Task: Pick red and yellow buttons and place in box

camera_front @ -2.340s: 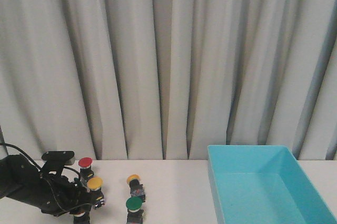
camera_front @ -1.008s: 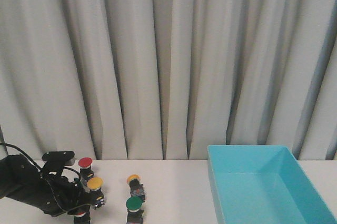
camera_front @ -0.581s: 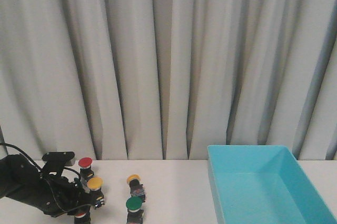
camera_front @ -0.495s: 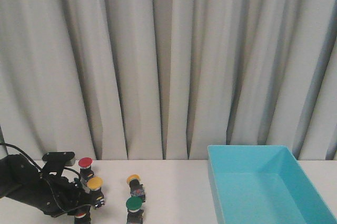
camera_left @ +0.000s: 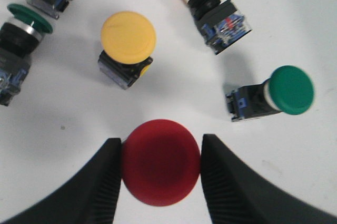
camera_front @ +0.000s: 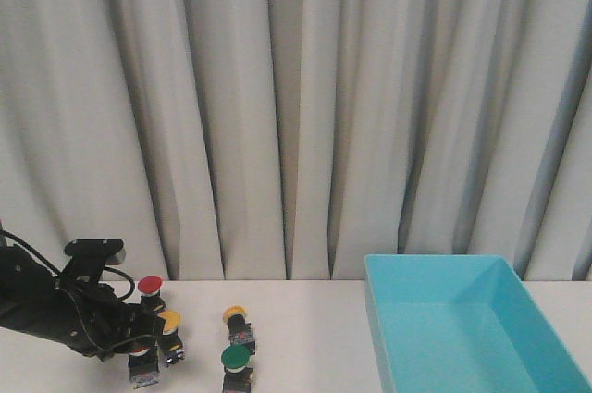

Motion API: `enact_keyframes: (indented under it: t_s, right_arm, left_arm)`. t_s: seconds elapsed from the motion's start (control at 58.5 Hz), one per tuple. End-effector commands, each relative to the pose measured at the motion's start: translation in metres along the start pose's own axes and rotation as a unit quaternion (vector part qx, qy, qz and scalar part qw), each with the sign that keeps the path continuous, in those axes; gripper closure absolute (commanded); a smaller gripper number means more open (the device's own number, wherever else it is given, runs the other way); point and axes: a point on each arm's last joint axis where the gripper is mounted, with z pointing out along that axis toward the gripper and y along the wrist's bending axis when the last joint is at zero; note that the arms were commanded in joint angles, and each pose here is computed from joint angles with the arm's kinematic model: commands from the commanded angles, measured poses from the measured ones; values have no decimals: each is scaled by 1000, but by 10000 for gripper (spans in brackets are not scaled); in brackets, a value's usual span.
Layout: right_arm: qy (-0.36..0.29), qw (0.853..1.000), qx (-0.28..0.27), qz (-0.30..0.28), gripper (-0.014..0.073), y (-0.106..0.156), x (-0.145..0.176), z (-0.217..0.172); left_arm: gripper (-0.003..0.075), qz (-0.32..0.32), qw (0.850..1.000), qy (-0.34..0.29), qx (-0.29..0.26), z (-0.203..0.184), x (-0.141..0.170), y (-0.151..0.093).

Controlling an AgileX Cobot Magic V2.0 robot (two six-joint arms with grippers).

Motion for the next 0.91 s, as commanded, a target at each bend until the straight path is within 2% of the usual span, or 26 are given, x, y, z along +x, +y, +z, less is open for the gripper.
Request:
enact_keyframes:
  t_s: [0.0,0.222,0.359,0.461,0.564,0.632,0.7,0.888]
  right_arm:
    - [-47,999,-7,-13,99,2,-17,-1]
    - [-23,999,-10,-23,118,4,-16,16]
    - [-16,999,-22,-36,122,9,-29,28]
    - [-15,997,-50,-58,122,19,-47,36]
    - [-5,990,-105,-99,122,38,-64,49]
    - [9,979,-153,-135,122,56,-71,57]
    - [26,962,-209,-174,122,75,-76,63]
    - [81,897,-345,-265,122,116,-74,76]
  left_arm:
    - [727,3,998,-62,7,-39,-22,-13]
    - [727,0,995,-96,41,-80,-29,-31]
    - [727,7,990,-117,74,-103,-31,-44]
    - [727,4,986,-131,101,-116,-32,-52]
    - [727,6,982,-139,131,-128,-33,-60]
    - [727,7,979,-142,149,-134,-32,-65]
    - [727,3,976,-138,168,-139,-31,-70]
    - [727,9,966,-130,226,-152,-27,-83]
